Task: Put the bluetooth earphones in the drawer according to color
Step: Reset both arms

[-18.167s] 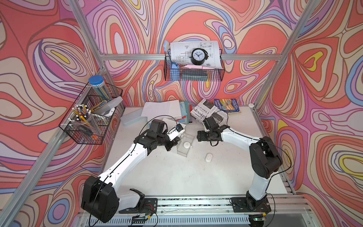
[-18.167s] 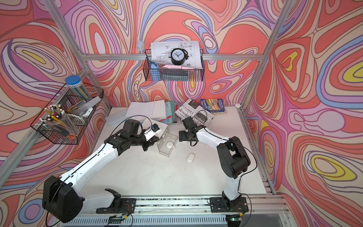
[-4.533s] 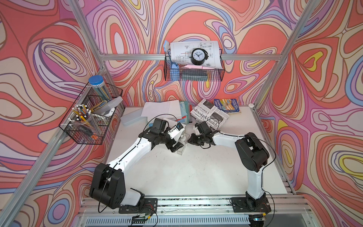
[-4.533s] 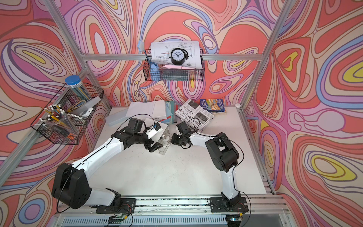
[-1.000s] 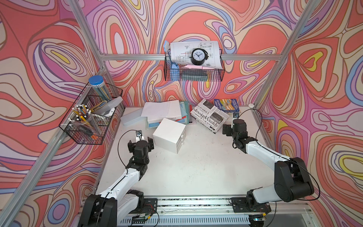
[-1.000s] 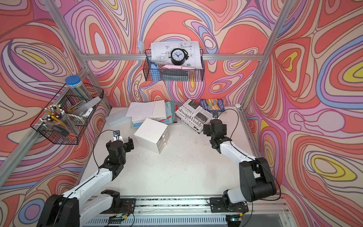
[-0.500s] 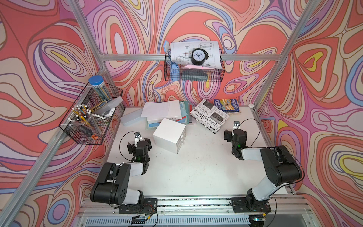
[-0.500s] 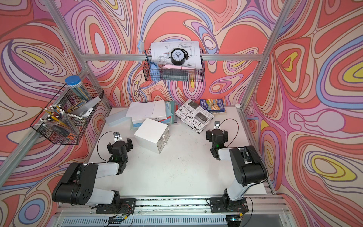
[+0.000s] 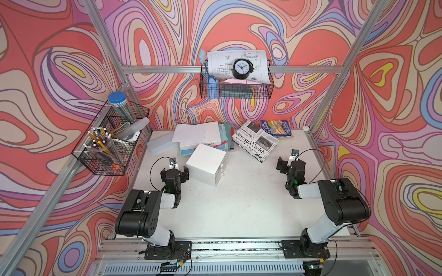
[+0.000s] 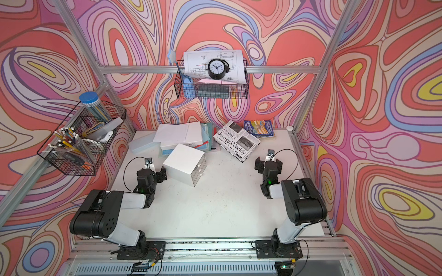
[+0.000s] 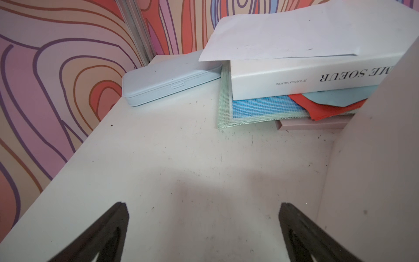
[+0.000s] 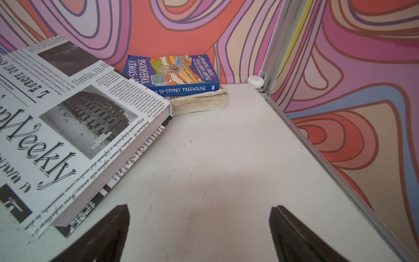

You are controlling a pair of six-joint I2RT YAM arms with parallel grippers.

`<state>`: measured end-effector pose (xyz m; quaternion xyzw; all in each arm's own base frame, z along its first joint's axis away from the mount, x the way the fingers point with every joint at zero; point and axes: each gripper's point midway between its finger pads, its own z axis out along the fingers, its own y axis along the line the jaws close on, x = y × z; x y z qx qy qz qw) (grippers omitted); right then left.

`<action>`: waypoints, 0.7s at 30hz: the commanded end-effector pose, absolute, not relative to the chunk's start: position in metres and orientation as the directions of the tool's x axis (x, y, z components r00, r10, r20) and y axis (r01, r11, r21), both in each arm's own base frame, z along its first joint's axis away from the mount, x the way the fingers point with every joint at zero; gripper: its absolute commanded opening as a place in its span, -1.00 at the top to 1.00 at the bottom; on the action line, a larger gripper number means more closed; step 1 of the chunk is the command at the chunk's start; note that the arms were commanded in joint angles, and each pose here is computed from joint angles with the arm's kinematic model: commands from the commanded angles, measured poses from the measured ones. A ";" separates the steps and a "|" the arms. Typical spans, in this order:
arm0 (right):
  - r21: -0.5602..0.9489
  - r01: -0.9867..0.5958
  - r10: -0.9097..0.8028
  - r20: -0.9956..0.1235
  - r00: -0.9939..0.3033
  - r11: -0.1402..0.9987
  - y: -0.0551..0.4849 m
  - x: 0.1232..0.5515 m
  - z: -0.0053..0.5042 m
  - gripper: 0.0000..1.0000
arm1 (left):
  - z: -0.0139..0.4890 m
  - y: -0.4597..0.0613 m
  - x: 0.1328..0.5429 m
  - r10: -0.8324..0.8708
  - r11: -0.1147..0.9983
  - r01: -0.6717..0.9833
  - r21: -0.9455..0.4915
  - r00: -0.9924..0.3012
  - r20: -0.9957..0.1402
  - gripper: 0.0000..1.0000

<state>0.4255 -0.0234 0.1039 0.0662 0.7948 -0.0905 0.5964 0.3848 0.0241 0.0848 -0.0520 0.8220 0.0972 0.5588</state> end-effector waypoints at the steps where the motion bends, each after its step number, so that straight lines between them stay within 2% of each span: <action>1: -0.011 0.202 0.043 -0.965 -0.260 0.979 -0.024 0.422 0.099 -0.96 | 0.091 0.022 0.389 0.030 0.980 -0.175 0.099 -0.360 -0.932 -0.97; 21: -0.016 0.208 0.037 -0.968 -0.248 0.978 -0.026 0.423 0.100 -0.97 | 0.091 0.023 0.390 0.032 0.979 -0.178 0.099 -0.347 -0.937 -0.97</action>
